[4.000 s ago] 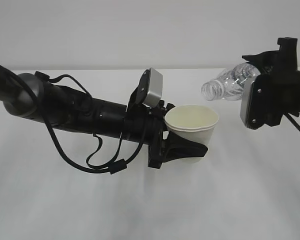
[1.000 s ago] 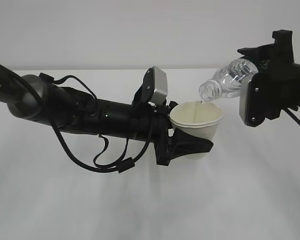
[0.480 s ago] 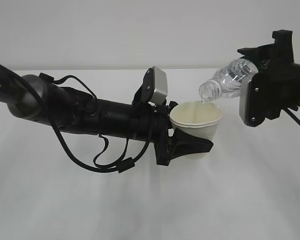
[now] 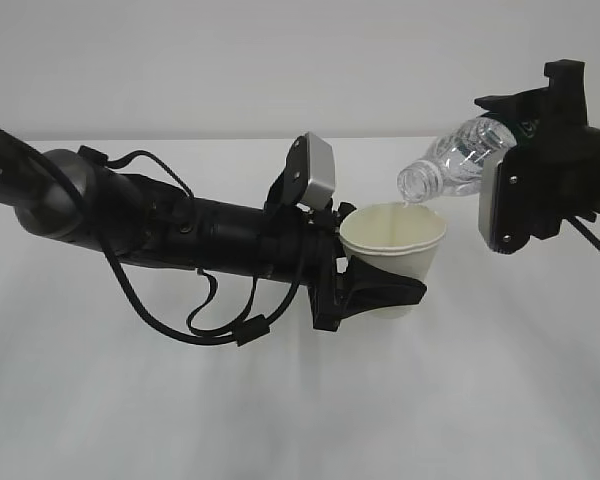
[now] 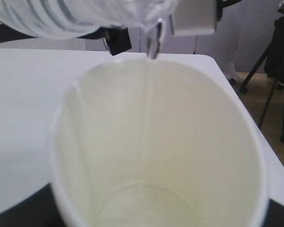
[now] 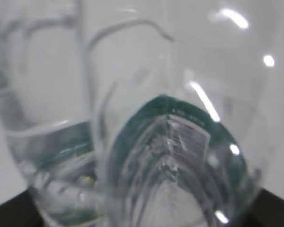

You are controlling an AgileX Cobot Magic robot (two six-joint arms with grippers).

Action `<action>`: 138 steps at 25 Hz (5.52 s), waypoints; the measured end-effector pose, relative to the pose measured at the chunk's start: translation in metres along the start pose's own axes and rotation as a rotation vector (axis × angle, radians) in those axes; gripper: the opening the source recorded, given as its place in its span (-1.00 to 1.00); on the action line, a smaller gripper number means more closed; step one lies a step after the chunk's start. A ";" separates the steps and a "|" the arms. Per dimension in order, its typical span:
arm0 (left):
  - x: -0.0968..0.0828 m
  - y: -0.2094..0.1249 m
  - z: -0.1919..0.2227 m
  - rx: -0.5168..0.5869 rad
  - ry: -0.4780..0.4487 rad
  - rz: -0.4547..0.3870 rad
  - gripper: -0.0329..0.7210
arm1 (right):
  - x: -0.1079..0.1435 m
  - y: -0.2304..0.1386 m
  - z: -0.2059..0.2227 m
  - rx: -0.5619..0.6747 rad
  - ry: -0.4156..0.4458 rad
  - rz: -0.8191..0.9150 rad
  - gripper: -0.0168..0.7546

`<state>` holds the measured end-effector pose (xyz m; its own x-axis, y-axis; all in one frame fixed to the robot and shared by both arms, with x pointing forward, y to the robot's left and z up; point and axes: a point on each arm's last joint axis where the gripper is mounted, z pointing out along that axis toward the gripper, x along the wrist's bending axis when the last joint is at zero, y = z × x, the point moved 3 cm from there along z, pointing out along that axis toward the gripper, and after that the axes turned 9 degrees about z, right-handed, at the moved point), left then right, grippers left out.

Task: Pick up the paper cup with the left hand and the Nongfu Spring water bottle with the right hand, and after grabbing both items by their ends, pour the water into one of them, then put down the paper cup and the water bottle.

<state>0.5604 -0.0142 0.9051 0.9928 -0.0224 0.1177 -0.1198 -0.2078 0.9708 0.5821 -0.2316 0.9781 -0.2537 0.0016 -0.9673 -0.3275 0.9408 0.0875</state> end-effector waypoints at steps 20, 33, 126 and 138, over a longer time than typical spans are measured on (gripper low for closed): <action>0.000 0.000 0.000 0.000 0.000 0.000 0.25 | 0.000 0.001 0.000 -0.010 0.002 -0.016 0.34; 0.000 0.000 0.000 -0.001 -0.002 0.001 0.25 | -0.001 0.002 0.000 -0.017 -0.010 -0.020 0.34; -0.007 0.001 0.006 0.006 -0.027 0.011 0.24 | -0.004 0.003 0.000 -0.025 -0.025 -0.070 0.34; -0.007 0.001 0.006 0.007 -0.026 0.011 0.24 | -0.004 0.004 0.000 -0.029 -0.026 -0.086 0.34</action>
<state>0.5535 -0.0201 0.9038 0.9912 -0.0505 0.1225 -0.1305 -0.2145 0.9680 0.5822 -0.2282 0.9820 -0.2003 -0.0695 -0.9773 -0.3735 0.9276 0.0106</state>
